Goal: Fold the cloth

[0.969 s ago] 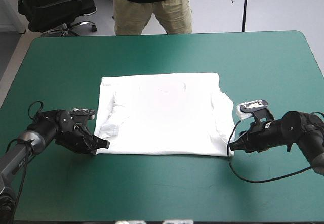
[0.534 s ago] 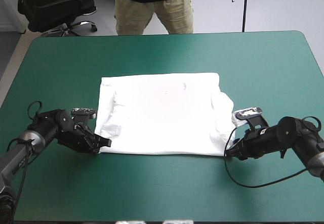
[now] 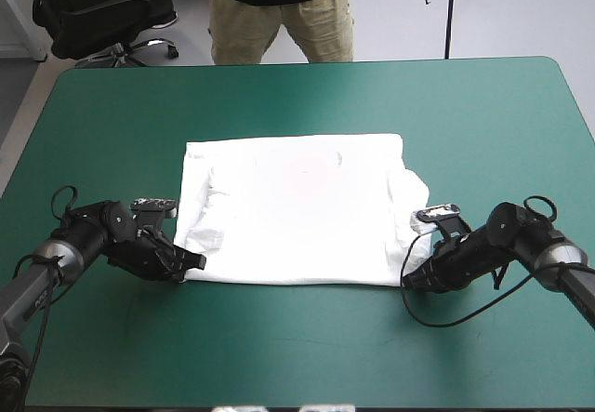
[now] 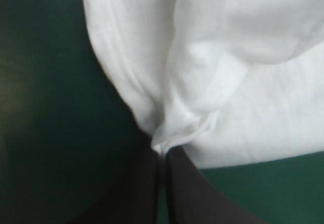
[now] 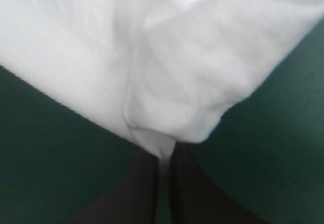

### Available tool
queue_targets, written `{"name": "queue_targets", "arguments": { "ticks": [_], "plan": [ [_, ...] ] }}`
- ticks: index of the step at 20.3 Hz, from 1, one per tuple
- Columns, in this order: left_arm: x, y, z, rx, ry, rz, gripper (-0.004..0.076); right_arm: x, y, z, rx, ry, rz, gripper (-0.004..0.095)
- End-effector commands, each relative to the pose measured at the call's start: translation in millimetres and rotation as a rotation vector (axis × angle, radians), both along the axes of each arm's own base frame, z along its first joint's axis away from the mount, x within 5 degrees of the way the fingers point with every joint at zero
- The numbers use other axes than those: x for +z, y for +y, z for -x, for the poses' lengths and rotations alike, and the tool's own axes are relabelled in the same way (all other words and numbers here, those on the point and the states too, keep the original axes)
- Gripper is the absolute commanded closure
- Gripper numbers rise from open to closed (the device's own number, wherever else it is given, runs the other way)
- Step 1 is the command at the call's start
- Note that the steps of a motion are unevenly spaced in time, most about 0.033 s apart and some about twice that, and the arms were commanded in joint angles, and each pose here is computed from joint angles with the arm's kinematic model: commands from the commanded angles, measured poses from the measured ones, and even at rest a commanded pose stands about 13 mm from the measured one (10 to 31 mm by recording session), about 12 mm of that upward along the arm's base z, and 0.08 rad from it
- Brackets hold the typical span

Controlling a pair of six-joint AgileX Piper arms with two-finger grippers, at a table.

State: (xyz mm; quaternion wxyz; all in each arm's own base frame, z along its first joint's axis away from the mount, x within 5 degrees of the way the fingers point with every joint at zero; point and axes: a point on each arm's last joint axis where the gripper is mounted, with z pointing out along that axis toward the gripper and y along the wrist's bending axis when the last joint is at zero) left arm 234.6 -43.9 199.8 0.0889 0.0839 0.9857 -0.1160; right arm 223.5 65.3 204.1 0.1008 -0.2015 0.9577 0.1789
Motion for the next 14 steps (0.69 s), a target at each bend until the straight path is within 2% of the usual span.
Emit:
{"name": "queue_targets", "arguments": {
  "ticks": [1,5,10,14],
  "plan": [
    [-1.7,-3.4,0.4,0.015,0.004,0.014,0.0741,17.6,3.3,-1.1,0.012,-0.081,-0.046,0.0919],
    [14.5,-0.4,10.4,-0.003,-0.032,-0.007,0.0741,36.2,-2.6,11.6,-0.005,-0.133,-0.007,0.0919],
    [42.8,0.7,38.5,-0.039,-0.026,0.008,0.0741,69.2,-4.6,47.3,0.011,-0.167,-0.046,0.0919],
    [73.1,2.0,48.1,-0.054,-0.127,0.011,0.0741,81.4,-7.4,59.0,0.004,-0.179,-0.036,0.0921]
  ]
}}
